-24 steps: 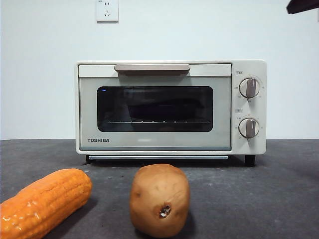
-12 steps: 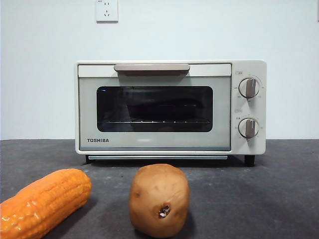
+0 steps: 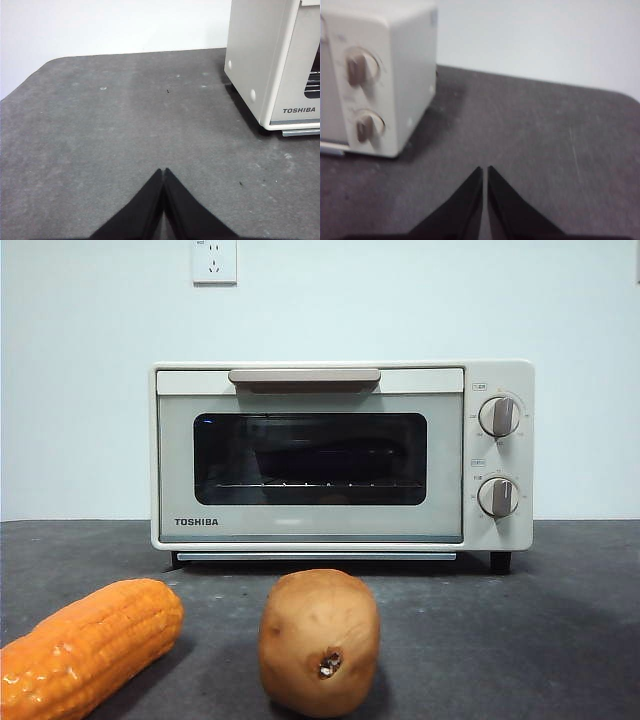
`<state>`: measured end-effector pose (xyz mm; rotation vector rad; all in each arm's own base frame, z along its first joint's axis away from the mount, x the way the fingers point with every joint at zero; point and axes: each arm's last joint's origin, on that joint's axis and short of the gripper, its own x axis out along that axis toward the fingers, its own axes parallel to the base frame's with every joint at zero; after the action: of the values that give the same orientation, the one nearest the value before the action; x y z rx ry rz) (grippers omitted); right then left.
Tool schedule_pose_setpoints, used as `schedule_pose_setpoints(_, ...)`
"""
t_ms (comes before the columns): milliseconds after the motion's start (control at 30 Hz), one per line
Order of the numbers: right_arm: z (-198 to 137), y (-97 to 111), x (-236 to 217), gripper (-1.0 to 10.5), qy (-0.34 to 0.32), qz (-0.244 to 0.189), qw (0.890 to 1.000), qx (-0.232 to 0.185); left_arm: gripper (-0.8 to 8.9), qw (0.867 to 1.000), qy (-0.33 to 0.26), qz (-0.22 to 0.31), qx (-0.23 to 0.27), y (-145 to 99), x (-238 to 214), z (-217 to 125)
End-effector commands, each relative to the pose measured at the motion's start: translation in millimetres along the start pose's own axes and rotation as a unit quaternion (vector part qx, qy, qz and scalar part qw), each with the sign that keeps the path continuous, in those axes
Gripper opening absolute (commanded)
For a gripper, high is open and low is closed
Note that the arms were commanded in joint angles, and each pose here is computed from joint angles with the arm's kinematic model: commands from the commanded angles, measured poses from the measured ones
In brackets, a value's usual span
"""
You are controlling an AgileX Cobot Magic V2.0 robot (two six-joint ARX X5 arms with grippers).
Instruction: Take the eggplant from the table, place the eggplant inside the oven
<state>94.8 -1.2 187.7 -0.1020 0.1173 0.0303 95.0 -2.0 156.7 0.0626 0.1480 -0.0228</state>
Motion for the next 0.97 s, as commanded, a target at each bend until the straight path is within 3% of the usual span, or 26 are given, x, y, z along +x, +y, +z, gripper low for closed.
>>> schedule_pose_setpoints(33, -8.3, -0.3, 0.9, 0.0, -0.002, -0.005, 1.0, 0.011, 0.04, 1.0, 0.004, 0.001, -0.001, -0.3, 2.5, -7.0)
schedule_pose_setpoints(500, -37.1, 1.9, 5.4, 0.0, 0.023, -0.004, 0.996, 0.084, 0.04, 1.0, 0.004, 0.001, -0.001, -0.3, 2.5, -6.9)
schedule_pose_setpoints(967, -35.0, 1.3, 5.4, 0.0, 0.014, -0.011, 0.996, 0.083, 0.04, 1.0, 0.004, 0.001, -0.001, -0.3, 2.5, -7.0)
